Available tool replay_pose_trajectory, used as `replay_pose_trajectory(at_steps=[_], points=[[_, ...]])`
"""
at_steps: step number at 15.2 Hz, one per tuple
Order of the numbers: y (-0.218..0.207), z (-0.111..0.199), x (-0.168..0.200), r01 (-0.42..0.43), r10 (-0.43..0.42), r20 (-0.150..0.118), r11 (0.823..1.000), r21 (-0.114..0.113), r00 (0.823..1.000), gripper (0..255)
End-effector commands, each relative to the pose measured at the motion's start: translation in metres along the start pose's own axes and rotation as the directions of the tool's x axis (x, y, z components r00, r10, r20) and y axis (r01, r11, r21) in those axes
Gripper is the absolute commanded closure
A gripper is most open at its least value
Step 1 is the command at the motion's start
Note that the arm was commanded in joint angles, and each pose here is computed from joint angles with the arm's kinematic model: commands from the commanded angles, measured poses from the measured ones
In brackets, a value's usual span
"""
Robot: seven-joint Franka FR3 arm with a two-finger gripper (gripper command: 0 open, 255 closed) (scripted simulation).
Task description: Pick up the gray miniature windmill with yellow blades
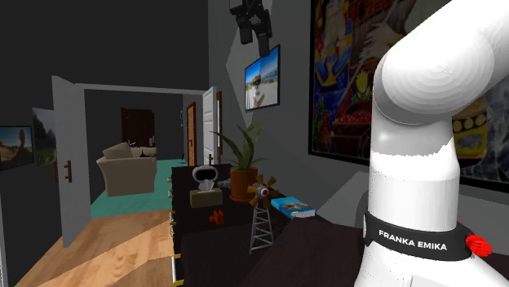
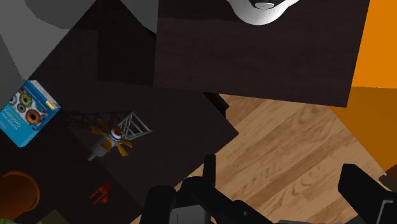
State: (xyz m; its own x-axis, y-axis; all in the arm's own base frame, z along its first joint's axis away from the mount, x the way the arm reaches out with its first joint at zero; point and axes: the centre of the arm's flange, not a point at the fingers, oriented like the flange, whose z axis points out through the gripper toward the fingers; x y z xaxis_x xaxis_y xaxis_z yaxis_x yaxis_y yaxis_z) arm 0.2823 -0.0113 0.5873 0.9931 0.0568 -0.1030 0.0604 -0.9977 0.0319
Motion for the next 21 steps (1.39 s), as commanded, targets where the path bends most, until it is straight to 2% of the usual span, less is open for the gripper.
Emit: replay_pose_trajectory(at_steps=[1, 11, 21], points=[[0.000, 0.000, 0.000, 0.000, 0.000, 0.000, 1.000, 0.000, 1.000, 0], [0.077, 0.090, 0.057, -0.149, 0.149, -0.016, 0.989, 0.010, 0.989, 0], [0.161, 0.180, 0.103, -0.294, 0.295, -0.031, 0.955, 0.023, 0.955, 0]])
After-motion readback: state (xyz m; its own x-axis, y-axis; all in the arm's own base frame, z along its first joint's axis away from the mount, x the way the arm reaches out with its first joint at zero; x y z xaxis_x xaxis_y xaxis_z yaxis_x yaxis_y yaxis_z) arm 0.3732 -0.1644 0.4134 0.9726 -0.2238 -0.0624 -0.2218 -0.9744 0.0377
